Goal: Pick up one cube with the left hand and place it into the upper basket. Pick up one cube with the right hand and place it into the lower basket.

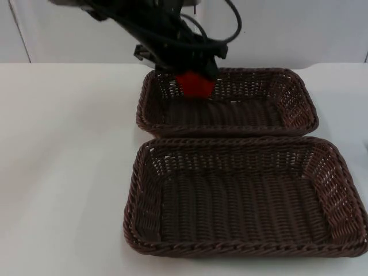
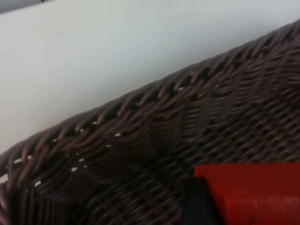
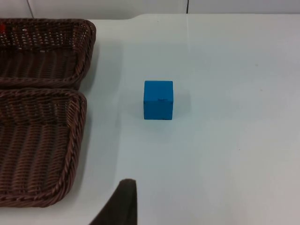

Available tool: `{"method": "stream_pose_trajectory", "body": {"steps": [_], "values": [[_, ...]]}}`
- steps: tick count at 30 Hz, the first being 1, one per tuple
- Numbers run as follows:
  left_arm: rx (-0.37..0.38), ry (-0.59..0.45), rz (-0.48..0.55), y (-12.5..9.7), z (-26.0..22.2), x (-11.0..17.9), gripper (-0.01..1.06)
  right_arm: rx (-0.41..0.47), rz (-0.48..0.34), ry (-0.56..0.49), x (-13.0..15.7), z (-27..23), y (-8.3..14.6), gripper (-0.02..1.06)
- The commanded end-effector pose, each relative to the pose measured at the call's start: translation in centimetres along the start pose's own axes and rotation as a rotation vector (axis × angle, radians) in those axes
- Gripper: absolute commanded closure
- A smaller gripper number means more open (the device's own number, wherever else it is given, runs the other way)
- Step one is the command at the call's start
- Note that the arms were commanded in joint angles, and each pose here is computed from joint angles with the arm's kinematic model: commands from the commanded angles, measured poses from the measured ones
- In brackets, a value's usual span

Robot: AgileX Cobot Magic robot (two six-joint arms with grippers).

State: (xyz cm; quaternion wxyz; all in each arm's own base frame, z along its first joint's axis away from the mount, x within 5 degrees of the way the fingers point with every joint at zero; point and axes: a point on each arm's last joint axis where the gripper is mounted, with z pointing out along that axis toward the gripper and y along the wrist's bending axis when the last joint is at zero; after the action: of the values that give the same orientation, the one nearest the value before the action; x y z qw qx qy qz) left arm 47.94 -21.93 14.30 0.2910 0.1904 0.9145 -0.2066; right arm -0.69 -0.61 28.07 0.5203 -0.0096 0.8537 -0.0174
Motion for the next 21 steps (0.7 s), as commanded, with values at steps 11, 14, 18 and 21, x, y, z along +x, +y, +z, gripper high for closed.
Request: {"method": "stream_pose_trajectory", "body": {"steps": [11, 14, 18, 21], "values": [[-0.016, 0.01, -0.027, 0.7, 2.6, 1.5, 1.05, 0.009, -0.006, 0.0, 0.1, 0.0, 0.0, -0.01], [-0.017, 0.013, -0.031, 0.8, 2.9, 1.7, 1.05, 0.009, -0.006, 0.0, 0.1, 0.0, 0.0, -0.01], [-0.02, 0.02, -0.032, 1.0, 3.3, 2.0, 1.05, 0.009, -0.006, 0.0, 0.1, 0.0, 0.0, -0.01], [-0.019, 0.027, -0.034, 1.1, 3.5, 2.2, 1.05, 0.009, -0.006, 0.0, 0.1, 0.0, 0.0, -0.01]]}}
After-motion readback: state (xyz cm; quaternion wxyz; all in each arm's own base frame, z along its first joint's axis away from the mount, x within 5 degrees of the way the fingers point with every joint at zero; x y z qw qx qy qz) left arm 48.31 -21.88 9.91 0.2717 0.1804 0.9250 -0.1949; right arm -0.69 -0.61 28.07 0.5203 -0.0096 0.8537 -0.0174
